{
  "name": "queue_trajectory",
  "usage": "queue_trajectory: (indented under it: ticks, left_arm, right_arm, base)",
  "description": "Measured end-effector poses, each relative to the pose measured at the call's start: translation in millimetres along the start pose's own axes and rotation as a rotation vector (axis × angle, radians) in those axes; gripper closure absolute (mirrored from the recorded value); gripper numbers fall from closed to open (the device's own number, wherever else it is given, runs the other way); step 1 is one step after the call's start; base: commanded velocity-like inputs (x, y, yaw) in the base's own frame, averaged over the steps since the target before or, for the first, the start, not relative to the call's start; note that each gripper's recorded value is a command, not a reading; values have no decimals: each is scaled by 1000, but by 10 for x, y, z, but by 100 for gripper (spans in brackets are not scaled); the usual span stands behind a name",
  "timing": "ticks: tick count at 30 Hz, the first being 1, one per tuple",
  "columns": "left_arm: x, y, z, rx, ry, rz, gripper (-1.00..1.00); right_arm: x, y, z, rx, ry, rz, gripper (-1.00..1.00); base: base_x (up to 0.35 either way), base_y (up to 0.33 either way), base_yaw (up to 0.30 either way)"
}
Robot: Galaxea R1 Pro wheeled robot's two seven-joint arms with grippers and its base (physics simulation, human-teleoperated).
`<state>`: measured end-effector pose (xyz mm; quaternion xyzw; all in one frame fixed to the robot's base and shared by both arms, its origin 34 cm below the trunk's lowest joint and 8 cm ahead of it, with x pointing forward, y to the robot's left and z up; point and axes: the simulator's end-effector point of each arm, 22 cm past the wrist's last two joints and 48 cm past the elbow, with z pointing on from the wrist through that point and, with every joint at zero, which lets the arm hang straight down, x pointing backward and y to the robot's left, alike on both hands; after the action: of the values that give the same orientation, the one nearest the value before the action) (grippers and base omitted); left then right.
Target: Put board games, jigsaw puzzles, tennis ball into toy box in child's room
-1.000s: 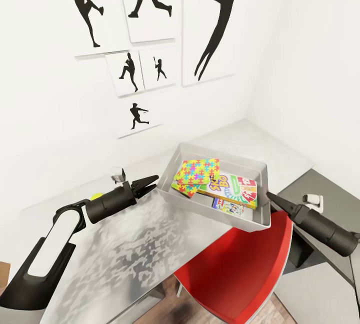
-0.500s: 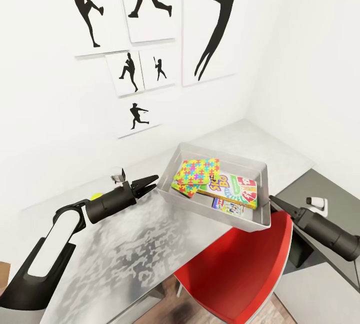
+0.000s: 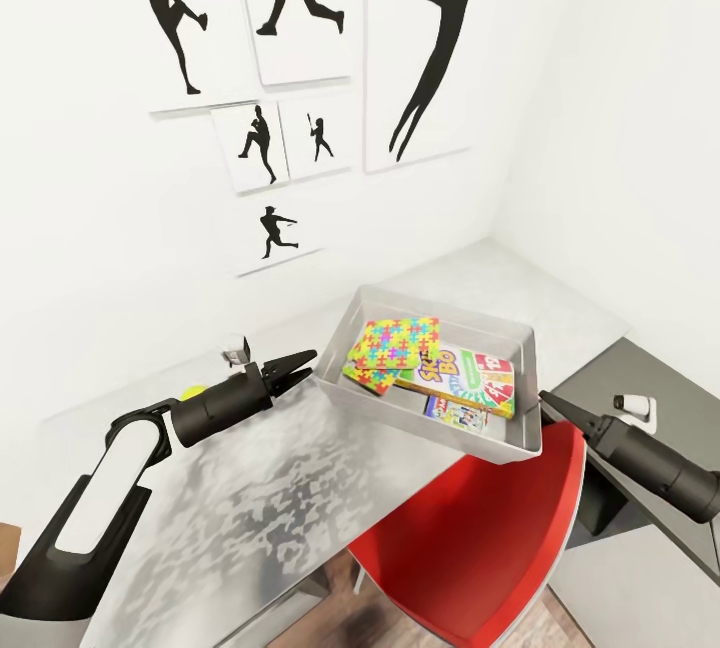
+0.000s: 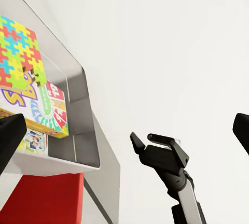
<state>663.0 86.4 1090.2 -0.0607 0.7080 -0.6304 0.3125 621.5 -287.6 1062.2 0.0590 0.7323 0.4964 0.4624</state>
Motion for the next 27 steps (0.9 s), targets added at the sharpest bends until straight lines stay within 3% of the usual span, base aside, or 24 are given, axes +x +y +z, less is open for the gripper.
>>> queue_trajectory:
  ticks: [17, 27]
  left_arm:
    - [10, 26, 6, -12, 2, 3, -100]
    - [12, 27, 8, -15, 2, 6, -100]
  right_arm:
    - [11, -199, 19, 91, 4, 2, -100]
    - [5, -224, 28, 105, 2, 1, -100]
  base:
    - [0, 0, 223]
    - [0, 0, 280]
